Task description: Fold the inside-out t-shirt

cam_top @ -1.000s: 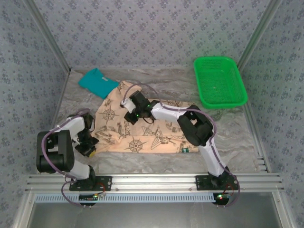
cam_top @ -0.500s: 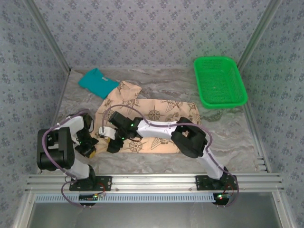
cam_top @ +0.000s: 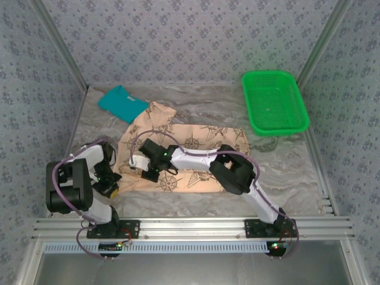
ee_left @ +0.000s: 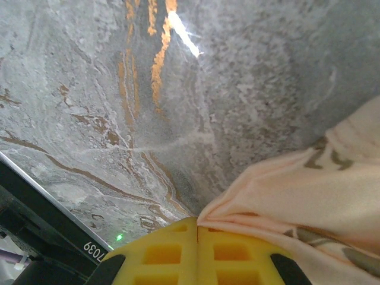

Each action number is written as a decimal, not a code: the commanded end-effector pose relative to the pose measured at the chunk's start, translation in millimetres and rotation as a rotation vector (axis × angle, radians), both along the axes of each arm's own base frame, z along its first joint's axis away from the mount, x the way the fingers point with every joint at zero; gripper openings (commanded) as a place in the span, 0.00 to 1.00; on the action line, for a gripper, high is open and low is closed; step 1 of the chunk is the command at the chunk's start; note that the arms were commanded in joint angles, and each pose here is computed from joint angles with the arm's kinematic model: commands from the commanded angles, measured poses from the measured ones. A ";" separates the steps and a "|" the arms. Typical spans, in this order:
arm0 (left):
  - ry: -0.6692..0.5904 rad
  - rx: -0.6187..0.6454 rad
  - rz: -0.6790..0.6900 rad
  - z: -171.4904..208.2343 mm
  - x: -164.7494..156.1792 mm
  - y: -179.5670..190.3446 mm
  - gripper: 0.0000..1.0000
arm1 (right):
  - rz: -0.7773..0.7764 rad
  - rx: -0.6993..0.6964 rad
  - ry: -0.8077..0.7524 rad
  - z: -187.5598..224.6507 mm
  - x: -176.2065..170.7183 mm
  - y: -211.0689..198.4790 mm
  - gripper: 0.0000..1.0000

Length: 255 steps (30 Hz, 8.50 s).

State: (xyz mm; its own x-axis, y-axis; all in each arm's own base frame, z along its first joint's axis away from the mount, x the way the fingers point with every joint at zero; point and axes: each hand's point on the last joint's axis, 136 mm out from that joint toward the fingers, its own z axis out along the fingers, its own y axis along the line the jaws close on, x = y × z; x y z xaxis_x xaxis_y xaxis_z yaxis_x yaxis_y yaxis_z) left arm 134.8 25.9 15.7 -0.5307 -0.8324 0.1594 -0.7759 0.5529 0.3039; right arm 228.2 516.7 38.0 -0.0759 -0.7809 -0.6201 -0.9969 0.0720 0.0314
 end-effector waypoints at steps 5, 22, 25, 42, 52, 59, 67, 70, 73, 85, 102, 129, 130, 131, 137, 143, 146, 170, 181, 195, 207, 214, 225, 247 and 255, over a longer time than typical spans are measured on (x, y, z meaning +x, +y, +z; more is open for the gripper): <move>0.043 0.022 0.003 3.2 -5.7 8.0 0.00 | -0.224 0.068 0.079 29.6 70.4 -15.1 0.00; 0.021 0.017 0.063 21.6 -11.2 9.4 0.00 | -0.588 -0.004 0.017 58.5 87.9 -125.0 0.53; -0.006 0.041 0.094 29.5 -12.8 17.9 0.00 | -0.664 -0.022 0.052 51.2 51.6 -158.5 0.52; -0.221 0.023 -0.120 61.3 49.4 -29.8 0.09 | -1.212 -0.245 0.275 -11.0 -41.5 -320.0 0.47; -0.112 0.103 -0.163 2.4 49.4 -44.6 0.14 | -1.493 -0.214 0.543 -33.7 -57.8 -377.2 0.48; -0.023 0.143 -0.173 -9.4 26.9 -27.1 0.13 | -1.831 -0.318 0.586 -33.8 -99.5 -428.7 0.45; 0.018 0.055 -0.162 10.7 -8.7 -28.2 0.22 | -1.885 -0.360 0.560 -11.3 -110.1 -440.0 0.46; -0.086 0.010 -0.219 34.9 18.9 -35.7 0.35 | -1.768 -0.305 0.471 13.1 -81.0 -429.8 0.49; -0.240 0.057 -0.339 77.6 70.4 -30.8 0.46 | -1.667 -0.238 0.370 40.6 -37.2 -414.1 0.51; -0.928 -0.308 -1.077 174.6 294.5 -140.9 0.82 | -1.314 -0.166 0.200 71.7 123.7 -379.0 0.56; -0.699 -0.206 -1.244 58.5 426.2 -168.0 0.82 | -1.497 -0.221 0.250 62.9 138.9 -409.7 0.58; -0.670 -0.371 -1.319 20.5 422.6 -188.5 0.00 | -1.555 -0.177 0.357 -13.6 164.3 -445.8 0.50; -0.678 -0.360 -1.323 25.1 423.9 -187.4 0.00 | -1.535 -0.177 0.364 -15.2 165.4 -442.9 0.42; -0.692 -0.346 -1.323 32.3 425.9 -185.3 0.00 | -1.518 -0.177 0.366 -14.9 166.9 -440.9 0.31; -0.845 -0.319 -1.284 98.6 433.5 -175.8 0.00 | -1.495 -0.171 0.371 -12.9 170.8 -438.0 0.02; -0.951 -0.347 -1.328 153.4 418.6 -185.9 0.00 | -1.478 -0.156 0.272 8.0 174.4 -442.7 0.00; -0.984 -0.332 -1.355 171.3 410.2 -185.8 0.00 | -1.473 -0.160 0.204 23.9 174.3 -446.6 0.00; -1.114 -0.323 -1.619 195.4 237.2 -161.8 0.00 | -1.509 0.113 0.029 71.1 117.7 -458.0 0.02; -0.994 -0.473 -1.325 146.8 123.0 -154.0 0.00 | -1.747 0.004 0.261 31.2 45.0 -473.1 0.23; -1.279 -0.124 -1.000 202.4 75.6 -97.1 0.99 | -1.750 -0.082 0.265 45.9 28.2 -474.2 0.34; -0.930 -0.214 -0.684 142.3 124.9 -90.2 0.92 | -1.709 -0.031 0.553 19.9 69.5 -449.9 0.41; -0.724 -0.065 -0.507 71.4 156.1 -54.7 0.78 | -1.663 -0.008 0.593 15.2 73.2 -439.8 0.04; -0.626 -0.142 -0.409 9.7 199.7 -45.9 0.43 | -1.637 0.150 0.725 61.5 53.9 -429.2 0.00; -0.646 -0.146 -0.208 8.0 196.6 -0.6 0.00 | -1.824 0.048 0.766 3.6 7.1 -474.0 0.16; -0.681 -0.147 -0.242 45.8 189.8 -4.2 0.50 | -1.682 0.052 0.699 42.3 6.4 -444.9 0.28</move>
State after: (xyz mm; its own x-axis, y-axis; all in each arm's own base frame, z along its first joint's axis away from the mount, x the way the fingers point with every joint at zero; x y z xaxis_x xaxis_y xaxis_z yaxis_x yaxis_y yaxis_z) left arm 332.0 19.3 37.0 -0.7194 -0.6793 -0.1448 -0.6233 0.7234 -0.2970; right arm 243.8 64.3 70.2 -0.8797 0.4507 -0.1518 0.3565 0.8362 0.4168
